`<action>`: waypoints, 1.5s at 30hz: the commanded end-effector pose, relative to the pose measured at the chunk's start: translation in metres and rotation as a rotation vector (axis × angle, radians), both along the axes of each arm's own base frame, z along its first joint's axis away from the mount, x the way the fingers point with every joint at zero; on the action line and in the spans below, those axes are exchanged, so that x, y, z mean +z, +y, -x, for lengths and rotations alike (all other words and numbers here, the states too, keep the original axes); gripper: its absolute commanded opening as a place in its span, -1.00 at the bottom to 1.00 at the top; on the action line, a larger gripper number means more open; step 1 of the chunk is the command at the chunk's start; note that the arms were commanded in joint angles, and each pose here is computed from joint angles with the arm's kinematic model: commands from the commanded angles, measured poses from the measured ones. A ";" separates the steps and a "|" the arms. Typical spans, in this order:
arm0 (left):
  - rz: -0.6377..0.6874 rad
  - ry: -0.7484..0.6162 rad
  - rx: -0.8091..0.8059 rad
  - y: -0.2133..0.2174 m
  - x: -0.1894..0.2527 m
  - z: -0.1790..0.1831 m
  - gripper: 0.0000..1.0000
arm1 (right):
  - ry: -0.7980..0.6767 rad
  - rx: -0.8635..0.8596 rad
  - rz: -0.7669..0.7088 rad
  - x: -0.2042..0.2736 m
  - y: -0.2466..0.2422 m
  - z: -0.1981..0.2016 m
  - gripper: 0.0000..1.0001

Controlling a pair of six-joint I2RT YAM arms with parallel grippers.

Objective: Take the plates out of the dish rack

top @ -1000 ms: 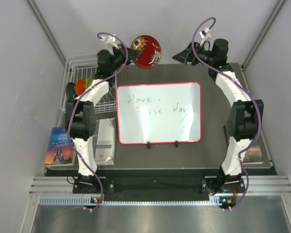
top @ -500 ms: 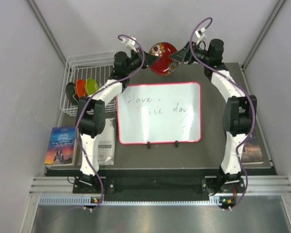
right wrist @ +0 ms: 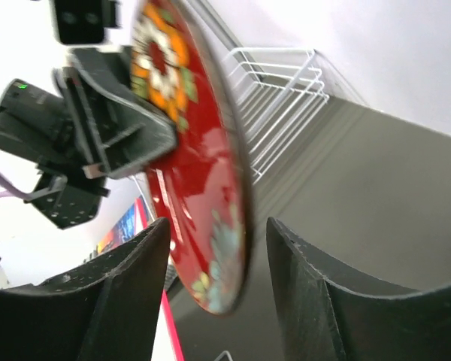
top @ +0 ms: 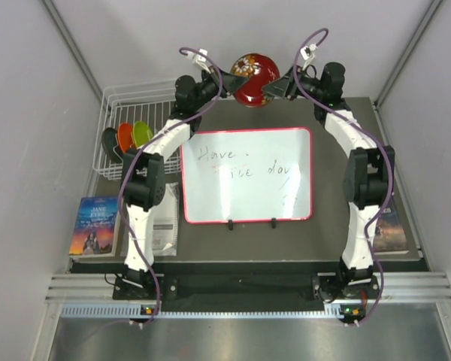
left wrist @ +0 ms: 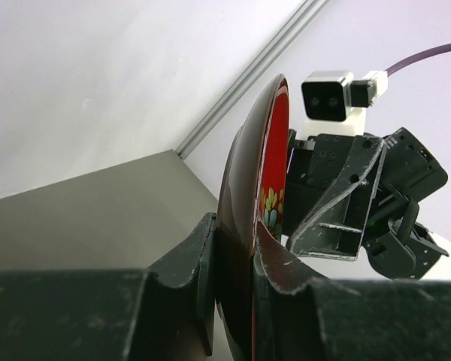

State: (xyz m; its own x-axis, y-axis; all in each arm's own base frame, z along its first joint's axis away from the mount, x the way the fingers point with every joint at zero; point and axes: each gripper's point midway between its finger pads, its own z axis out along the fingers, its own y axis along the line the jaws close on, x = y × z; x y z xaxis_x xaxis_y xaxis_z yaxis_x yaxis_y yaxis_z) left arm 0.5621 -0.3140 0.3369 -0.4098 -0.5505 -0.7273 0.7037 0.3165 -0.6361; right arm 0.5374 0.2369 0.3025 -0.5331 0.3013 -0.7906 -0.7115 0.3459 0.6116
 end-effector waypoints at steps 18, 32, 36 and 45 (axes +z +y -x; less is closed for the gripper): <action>0.041 -0.118 -0.035 0.005 0.026 0.017 -0.08 | -0.090 -0.019 -0.076 0.014 -0.007 -0.007 -1.00; -0.060 -0.123 0.228 0.125 0.040 -0.005 0.98 | -0.031 -0.544 -0.038 0.023 -0.182 -0.040 -1.00; -0.201 -0.057 0.407 0.174 0.024 -0.012 0.98 | 0.090 -0.651 -0.043 -0.007 -0.229 -0.035 -1.00; -0.439 0.057 0.710 0.240 -0.021 0.018 0.98 | 0.307 -0.758 0.049 -0.087 -0.269 0.003 -1.00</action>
